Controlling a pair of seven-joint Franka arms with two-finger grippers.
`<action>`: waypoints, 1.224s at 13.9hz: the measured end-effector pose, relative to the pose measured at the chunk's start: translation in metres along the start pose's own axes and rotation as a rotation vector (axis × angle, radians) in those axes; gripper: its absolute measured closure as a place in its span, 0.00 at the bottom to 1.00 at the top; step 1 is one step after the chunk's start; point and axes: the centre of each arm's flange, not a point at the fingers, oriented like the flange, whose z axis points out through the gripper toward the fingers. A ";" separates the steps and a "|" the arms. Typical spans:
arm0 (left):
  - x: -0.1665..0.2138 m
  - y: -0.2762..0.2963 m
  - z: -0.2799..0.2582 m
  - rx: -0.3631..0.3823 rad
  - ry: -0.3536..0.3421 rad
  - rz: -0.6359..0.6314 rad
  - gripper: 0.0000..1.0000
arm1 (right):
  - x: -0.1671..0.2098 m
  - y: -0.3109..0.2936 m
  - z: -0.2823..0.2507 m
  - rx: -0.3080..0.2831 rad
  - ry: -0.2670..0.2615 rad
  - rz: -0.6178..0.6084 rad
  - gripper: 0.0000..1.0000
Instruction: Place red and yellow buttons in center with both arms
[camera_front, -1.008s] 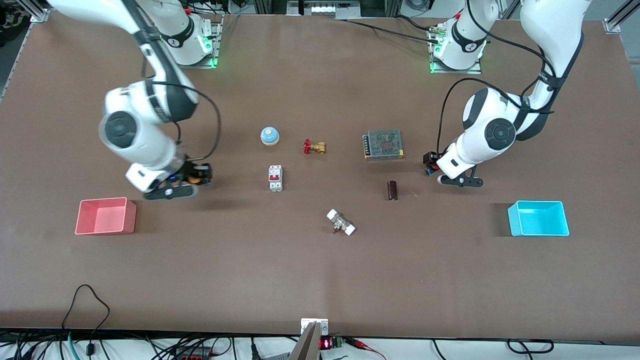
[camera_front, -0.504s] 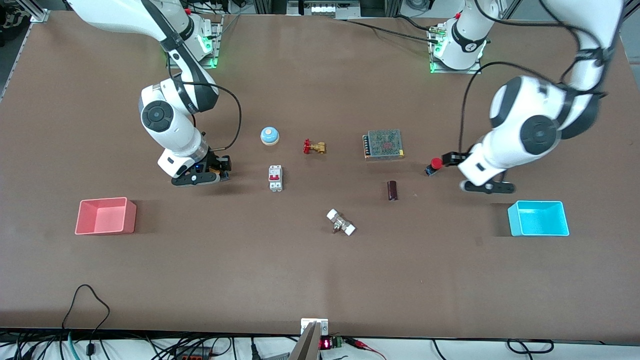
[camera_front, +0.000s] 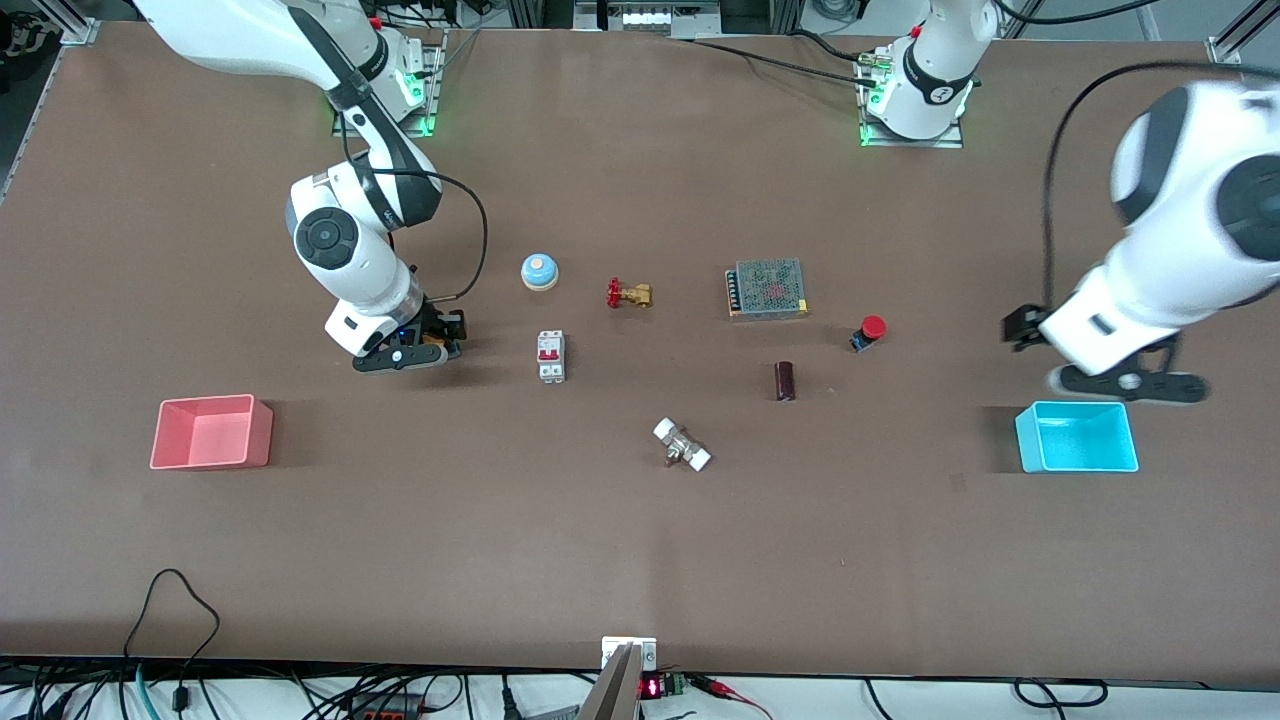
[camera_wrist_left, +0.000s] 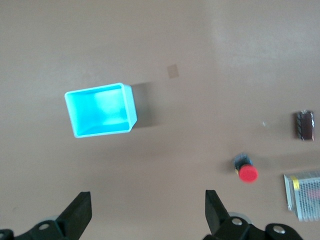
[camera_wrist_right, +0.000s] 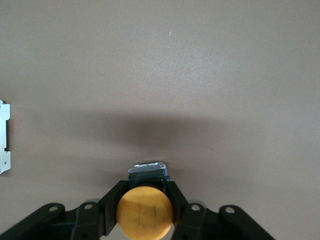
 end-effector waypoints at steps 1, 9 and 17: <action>-0.005 -0.006 -0.014 -0.017 -0.017 0.002 0.00 | 0.000 0.000 0.000 0.000 0.001 0.000 0.59; -0.007 -0.005 -0.021 -0.047 -0.040 0.037 0.00 | 0.027 0.002 -0.040 -0.007 0.058 0.007 0.00; -0.046 -0.033 -0.045 -0.131 0.130 -0.085 0.00 | 0.088 0.098 -0.214 0.016 -0.033 0.027 0.00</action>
